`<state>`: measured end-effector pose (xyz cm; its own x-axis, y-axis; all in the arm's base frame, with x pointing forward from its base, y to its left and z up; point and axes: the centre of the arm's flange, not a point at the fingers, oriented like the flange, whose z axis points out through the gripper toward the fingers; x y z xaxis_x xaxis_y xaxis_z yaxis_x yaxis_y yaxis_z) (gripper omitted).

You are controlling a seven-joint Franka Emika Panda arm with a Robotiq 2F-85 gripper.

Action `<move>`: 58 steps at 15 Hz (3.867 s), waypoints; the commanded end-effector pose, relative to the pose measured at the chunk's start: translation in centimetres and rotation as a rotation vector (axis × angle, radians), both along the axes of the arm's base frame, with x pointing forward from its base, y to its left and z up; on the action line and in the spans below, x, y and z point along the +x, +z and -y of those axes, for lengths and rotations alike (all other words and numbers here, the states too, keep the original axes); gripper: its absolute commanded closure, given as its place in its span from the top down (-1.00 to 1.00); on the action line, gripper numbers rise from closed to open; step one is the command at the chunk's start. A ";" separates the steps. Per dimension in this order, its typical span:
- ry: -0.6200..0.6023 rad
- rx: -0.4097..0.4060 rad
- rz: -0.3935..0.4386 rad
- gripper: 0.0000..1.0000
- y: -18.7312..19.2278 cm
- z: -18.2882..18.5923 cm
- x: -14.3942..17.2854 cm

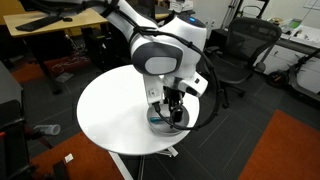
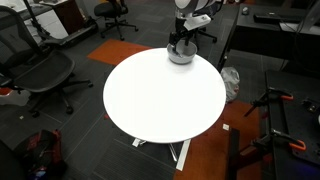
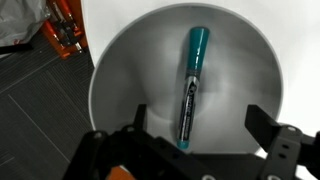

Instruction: Put the marker on the table

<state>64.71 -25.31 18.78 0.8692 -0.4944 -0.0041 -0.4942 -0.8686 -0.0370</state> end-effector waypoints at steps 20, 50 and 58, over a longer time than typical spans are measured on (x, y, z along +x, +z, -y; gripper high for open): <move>-0.085 0.026 -0.106 -1.00 -3.6 0.9 3.3; 0.217 -0.116 -0.031 -0.91 4.2 -14.9 -12.4; 0.199 -0.102 -0.082 -0.91 0.5 -13.5 -11.3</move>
<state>52.37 -11.06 20.08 0.9557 -0.2916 -0.0402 -0.2880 -0.9544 0.0781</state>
